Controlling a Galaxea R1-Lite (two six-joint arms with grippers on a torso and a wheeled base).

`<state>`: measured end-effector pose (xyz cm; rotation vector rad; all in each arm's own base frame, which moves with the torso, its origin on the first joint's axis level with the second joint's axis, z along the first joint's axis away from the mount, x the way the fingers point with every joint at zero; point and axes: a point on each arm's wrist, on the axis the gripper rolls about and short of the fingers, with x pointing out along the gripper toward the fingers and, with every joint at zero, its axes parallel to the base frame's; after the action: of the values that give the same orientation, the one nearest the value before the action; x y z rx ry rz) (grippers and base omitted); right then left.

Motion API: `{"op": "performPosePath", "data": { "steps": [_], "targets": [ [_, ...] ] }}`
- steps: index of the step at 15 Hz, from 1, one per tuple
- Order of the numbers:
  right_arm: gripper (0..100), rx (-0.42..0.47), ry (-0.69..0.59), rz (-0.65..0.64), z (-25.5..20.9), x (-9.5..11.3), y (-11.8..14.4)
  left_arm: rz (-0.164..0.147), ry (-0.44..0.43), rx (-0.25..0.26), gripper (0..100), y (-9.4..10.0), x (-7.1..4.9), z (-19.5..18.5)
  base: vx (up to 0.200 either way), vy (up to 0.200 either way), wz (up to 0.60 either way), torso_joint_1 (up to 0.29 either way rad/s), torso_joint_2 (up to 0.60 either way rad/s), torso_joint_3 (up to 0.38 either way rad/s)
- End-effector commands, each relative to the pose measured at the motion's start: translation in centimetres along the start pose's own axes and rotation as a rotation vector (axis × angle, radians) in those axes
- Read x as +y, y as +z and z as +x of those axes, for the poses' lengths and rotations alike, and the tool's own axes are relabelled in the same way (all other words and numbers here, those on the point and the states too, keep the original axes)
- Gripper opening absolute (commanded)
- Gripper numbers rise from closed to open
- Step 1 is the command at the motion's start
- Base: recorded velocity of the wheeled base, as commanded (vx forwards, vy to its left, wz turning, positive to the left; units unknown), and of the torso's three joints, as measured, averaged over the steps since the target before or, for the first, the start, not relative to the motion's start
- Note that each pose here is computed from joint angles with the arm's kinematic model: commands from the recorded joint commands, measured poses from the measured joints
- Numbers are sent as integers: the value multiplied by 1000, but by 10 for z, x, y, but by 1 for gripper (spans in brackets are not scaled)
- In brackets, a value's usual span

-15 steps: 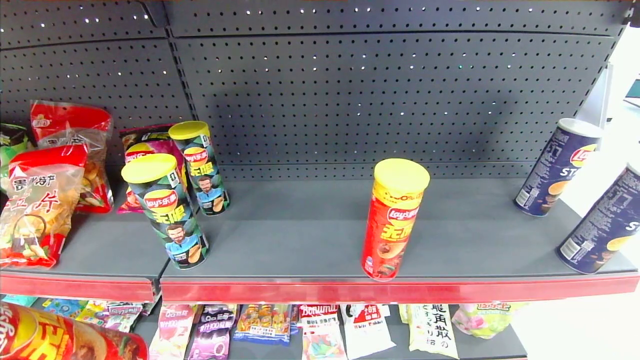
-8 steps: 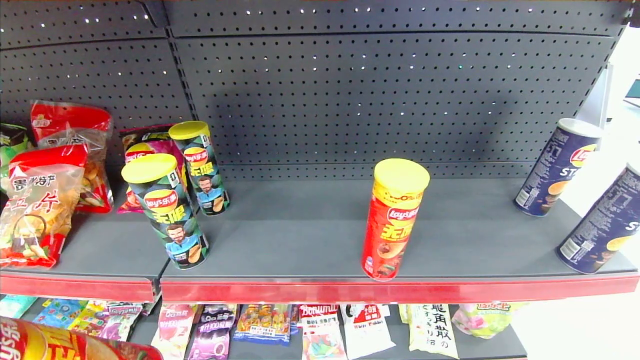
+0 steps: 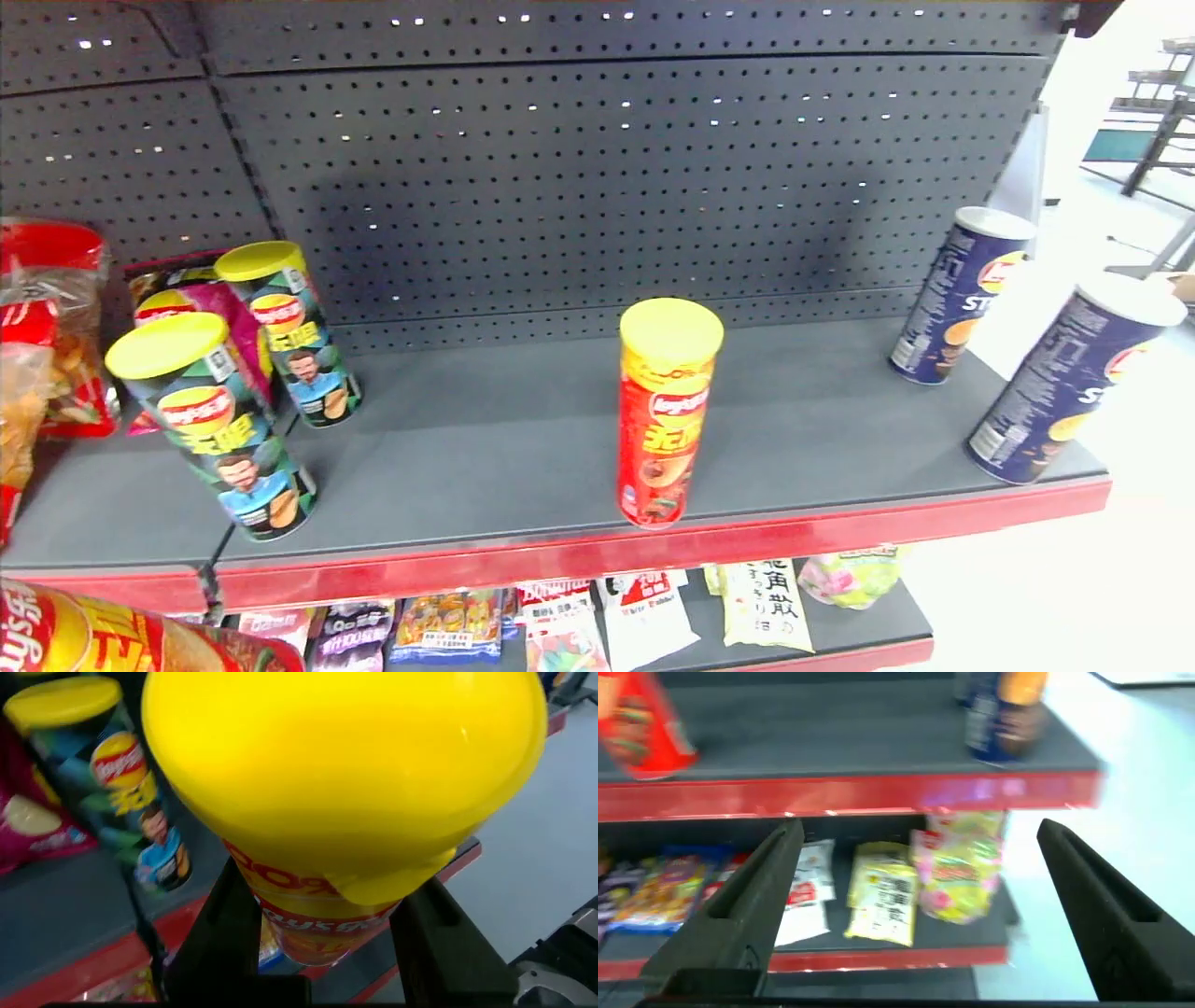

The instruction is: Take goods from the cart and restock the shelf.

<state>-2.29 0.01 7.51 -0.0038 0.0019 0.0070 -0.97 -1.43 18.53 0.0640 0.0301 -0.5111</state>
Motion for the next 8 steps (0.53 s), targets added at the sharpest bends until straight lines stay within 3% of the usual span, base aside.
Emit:
{"op": "performPosePath", "data": {
  "steps": [1, 4, 8],
  "targets": [
    [100, 0, 1, -1, 0, 0, 0, -6, -2, 9, 0, 2, 3, 4, 0, 0, -600, 17, -7, 7],
    [100, 1, 2, -1, 0, 0, 0, -21, -6, 1, 0, 10, 10, 13, 0, 0, -600, -1, 2, 1],
    [100, 1, 2, 1, 0, 0, 0, -43, -21, 28, 0, 22, 26, 35, 0, 0, 0, 0, 0, 0]
  ]
}}
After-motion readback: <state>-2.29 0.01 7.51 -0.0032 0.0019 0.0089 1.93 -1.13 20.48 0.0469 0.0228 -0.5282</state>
